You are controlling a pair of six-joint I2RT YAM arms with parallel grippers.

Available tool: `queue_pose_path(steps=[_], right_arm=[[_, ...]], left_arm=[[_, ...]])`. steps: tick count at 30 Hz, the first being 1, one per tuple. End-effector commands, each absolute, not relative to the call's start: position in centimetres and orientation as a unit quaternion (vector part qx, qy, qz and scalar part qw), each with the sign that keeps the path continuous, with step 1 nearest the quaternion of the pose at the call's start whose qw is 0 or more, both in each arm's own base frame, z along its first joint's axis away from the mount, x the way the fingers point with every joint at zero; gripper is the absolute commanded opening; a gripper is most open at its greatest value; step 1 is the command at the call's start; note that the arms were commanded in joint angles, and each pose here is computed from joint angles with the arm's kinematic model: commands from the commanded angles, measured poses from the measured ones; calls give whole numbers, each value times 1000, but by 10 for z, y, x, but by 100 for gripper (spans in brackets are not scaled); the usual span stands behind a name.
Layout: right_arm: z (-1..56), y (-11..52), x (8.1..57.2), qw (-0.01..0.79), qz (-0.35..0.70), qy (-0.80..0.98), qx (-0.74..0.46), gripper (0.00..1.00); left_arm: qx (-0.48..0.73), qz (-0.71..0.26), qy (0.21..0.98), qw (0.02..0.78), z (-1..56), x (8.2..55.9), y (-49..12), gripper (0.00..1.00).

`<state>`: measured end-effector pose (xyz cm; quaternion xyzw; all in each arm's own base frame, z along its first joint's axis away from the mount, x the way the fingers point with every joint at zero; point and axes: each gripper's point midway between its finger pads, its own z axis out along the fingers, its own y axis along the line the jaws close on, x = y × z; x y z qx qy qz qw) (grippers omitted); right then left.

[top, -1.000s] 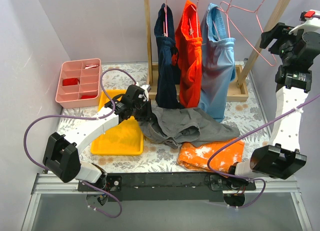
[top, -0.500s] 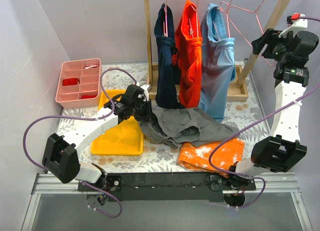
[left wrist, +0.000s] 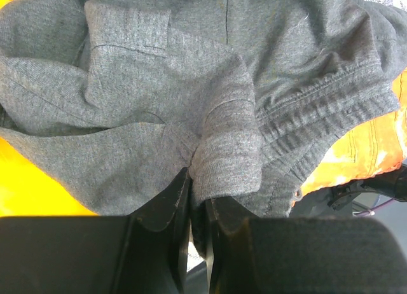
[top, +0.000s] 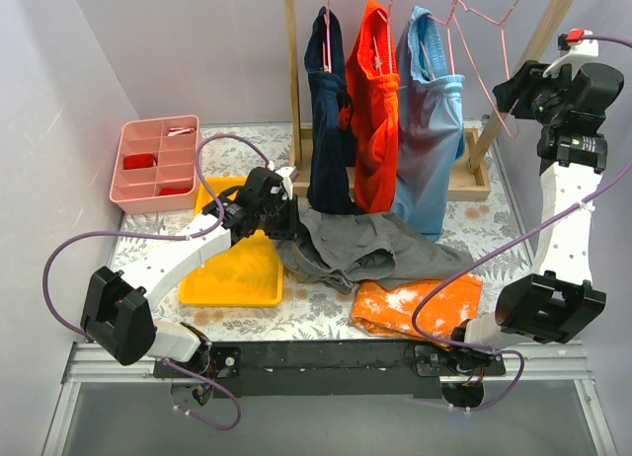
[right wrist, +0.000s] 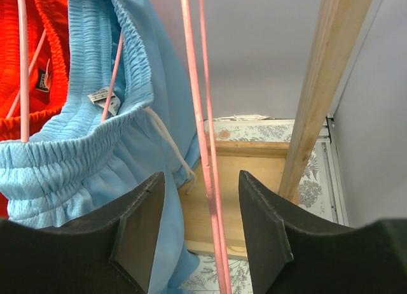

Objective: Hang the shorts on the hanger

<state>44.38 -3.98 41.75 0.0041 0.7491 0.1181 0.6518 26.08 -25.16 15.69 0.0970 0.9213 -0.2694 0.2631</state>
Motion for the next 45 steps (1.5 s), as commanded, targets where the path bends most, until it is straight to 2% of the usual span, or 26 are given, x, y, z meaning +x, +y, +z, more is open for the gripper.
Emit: queue_pose_path(steps=[1,6,13,18,21,24,26,34,45], right_arm=[[421,-29,435,655,99,749,-7,57],[414,-32,440,646,53,761,9,53],[414,-32,447,634,-18,773,27,34],[418,-39,448,629,-41,775,44,30],[419,-41,452,619,-54,782,52,19],[417,-43,452,612,-72,786,43,13],[419,-43,453,613,-76,785,42,1],[461,-38,447,653,-87,751,36,1],[466,-39,428,675,-91,731,44,1]], left_arm=[[105,-283,912,279,171,257,-251,11],[105,-284,910,282,173,257,-251,11],[104,-281,911,284,174,257,-249,11],[103,-280,910,287,175,257,-248,11],[103,-280,910,288,176,258,-249,11],[104,-282,909,288,177,258,-249,11],[104,-282,909,287,176,258,-250,11],[101,-278,910,291,176,258,-247,11],[99,-275,910,295,173,257,-245,11]])
